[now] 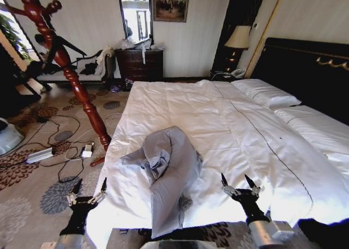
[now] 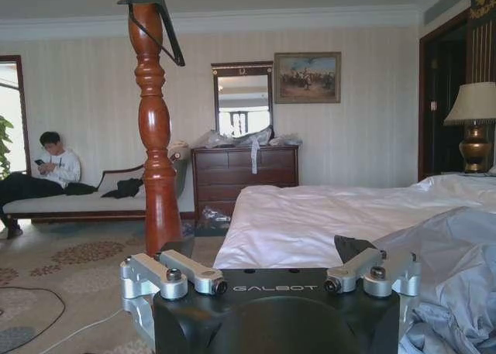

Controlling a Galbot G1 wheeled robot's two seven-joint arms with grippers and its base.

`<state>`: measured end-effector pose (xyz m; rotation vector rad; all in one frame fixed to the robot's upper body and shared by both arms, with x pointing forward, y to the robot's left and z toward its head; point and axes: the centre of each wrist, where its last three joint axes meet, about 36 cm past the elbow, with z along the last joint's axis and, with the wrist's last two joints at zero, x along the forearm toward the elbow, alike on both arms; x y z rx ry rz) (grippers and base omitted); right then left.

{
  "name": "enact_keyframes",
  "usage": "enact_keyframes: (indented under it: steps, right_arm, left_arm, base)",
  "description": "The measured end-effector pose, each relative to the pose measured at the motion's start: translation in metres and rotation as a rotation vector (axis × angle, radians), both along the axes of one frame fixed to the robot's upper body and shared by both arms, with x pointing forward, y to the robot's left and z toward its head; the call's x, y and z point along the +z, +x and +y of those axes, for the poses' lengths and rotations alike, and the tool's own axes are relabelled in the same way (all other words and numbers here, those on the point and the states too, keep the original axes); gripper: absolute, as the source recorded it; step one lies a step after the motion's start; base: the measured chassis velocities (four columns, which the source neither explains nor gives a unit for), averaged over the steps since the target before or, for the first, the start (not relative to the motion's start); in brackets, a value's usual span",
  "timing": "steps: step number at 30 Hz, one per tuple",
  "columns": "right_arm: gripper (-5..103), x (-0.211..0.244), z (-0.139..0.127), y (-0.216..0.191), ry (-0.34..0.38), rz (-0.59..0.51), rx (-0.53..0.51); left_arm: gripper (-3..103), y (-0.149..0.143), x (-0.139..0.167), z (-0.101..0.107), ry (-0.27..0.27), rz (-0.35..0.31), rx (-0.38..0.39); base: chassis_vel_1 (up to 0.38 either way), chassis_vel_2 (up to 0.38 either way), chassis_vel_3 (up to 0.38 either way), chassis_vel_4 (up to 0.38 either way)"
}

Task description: Pick up the clothes from the bed and hang them on the clothes hanger.

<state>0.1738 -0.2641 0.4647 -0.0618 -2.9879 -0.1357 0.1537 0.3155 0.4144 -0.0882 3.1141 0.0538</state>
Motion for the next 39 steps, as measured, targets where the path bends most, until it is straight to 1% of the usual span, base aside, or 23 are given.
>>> enact_keyframes:
  steps: [3, 4, 6, 8, 9, 12, 13, 14, 17, 18, 19, 20, 24, 25, 26, 29, 30, 32, 35, 36, 37, 39]
  right_arm:
    - [100, 0.006, 0.004, 0.002, 0.081, 0.016, 0.009]
    - [100, 0.006, 0.004, 0.002, 0.081, 0.016, 0.009]
    - [100, 0.009, 0.006, 0.004, 0.119, 0.024, 0.015]
    - [100, 0.015, 0.009, 0.006, 0.181, 0.045, 0.033]
    - [100, 0.015, 0.009, 0.006, 0.181, 0.045, 0.033]
    - [100, 0.024, 0.011, 0.012, 0.252, 0.072, 0.057]
    - [100, 0.024, 0.011, 0.012, 0.252, 0.072, 0.057]
    - [100, 0.026, 0.011, 0.014, 0.27, 0.078, 0.062]
    - [100, 0.032, 0.01, 0.02, 0.341, 0.106, 0.081]
    - [100, 0.032, 0.01, 0.02, 0.358, 0.115, 0.085]
    - [100, 0.032, 0.01, 0.02, 0.358, 0.115, 0.085]
    - [100, 0.033, 0.01, 0.023, 0.402, 0.144, 0.101]
    - [100, 0.041, 0.007, 0.036, 0.49, 0.222, 0.182]
    - [100, 0.041, 0.007, 0.036, 0.49, 0.222, 0.182]
    - [100, 0.044, 0.005, 0.041, 0.508, 0.243, 0.211]
    - [100, 0.057, -0.001, 0.063, 0.541, 0.315, 0.33]
    - [100, 0.057, -0.001, 0.063, 0.541, 0.315, 0.33]
    - [100, 0.061, -0.007, 0.081, 0.58, 0.364, 0.384]
    - [100, 0.063, -0.013, 0.101, 0.592, 0.391, 0.432]
    - [100, 0.063, -0.013, 0.101, 0.592, 0.391, 0.432]
    - [100, 0.063, -0.012, 0.109, 0.602, 0.402, 0.45]
    - [100, 0.054, -0.006, 0.125, 0.595, 0.401, 0.459]
  left_arm:
    - [100, -0.001, -0.002, -0.001, 0.003, 0.007, 0.001]
    - [100, -0.001, -0.002, -0.001, 0.003, 0.007, 0.001]
    - [100, -0.003, -0.003, -0.001, 0.003, 0.011, 0.002]
    - [100, -0.004, -0.004, -0.003, 0.0, 0.015, 0.001]
    - [100, -0.004, -0.004, -0.003, 0.0, 0.015, 0.001]
    - [100, -0.004, -0.005, -0.005, -0.003, 0.017, -0.002]
    - [100, -0.004, -0.005, -0.005, -0.003, 0.017, -0.002]
    - [100, -0.004, -0.005, -0.005, -0.003, 0.017, -0.003]
    - [100, -0.001, -0.005, -0.006, -0.005, 0.013, -0.007]
    - [100, -0.001, -0.006, -0.006, -0.006, 0.013, -0.007]
    - [100, -0.001, -0.006, -0.006, -0.006, 0.013, -0.007]
    - [100, 0.0, -0.006, -0.006, -0.007, 0.015, -0.008]
    - [100, -0.001, -0.01, -0.006, 0.0, 0.029, -0.011]
    - [100, -0.001, -0.01, -0.006, 0.0, 0.029, -0.011]
    - [100, -0.001, -0.01, -0.006, 0.002, 0.033, -0.012]
    - [100, -0.004, -0.012, -0.007, 0.005, 0.043, -0.007]
    - [100, -0.004, -0.012, -0.007, 0.005, 0.043, -0.007]
    - [100, -0.006, -0.013, -0.009, 0.009, 0.052, -0.005]
    - [100, -0.009, -0.015, -0.012, 0.018, 0.063, -0.004]
    - [100, -0.009, -0.015, -0.012, 0.018, 0.063, -0.004]
    - [100, -0.009, -0.016, -0.013, 0.02, 0.067, -0.002]
    - [100, -0.011, -0.018, -0.014, 0.023, 0.073, 0.001]
  base:
    - [0.0, 0.0, 0.0, 0.0]
    - [0.0, 0.0, 0.0, 0.0]
    - [0.0, 0.0, 0.0, 0.0]
    - [0.0, 0.0, 0.0, 0.0]
    - [0.0, 0.0, 0.0, 0.0]
    - [0.0, 0.0, 0.0, 0.0]
    - [0.0, 0.0, 0.0, 0.0]
    - [0.0, 0.0, 0.0, 0.0]
    - [0.0, 0.0, 0.0, 0.0]
    - [0.0, 0.0, 0.0, 0.0]
    - [0.0, 0.0, 0.0, 0.0]
    - [0.0, 0.0, 0.0, 0.0]
    - [0.0, 0.0, 0.0, 0.0]
    - [0.0, 0.0, 0.0, 0.0]
    - [0.0, 0.0, 0.0, 0.0]
    - [0.0, 0.0, 0.0, 0.0]
    - [0.0, 0.0, 0.0, 0.0]
    - [0.0, 0.0, 0.0, 0.0]
    - [0.0, 0.0, 0.0, 0.0]
    - [0.0, 0.0, 0.0, 0.0]
    - [0.0, 0.0, 0.0, 0.0]
    - [0.0, 0.0, 0.0, 0.0]
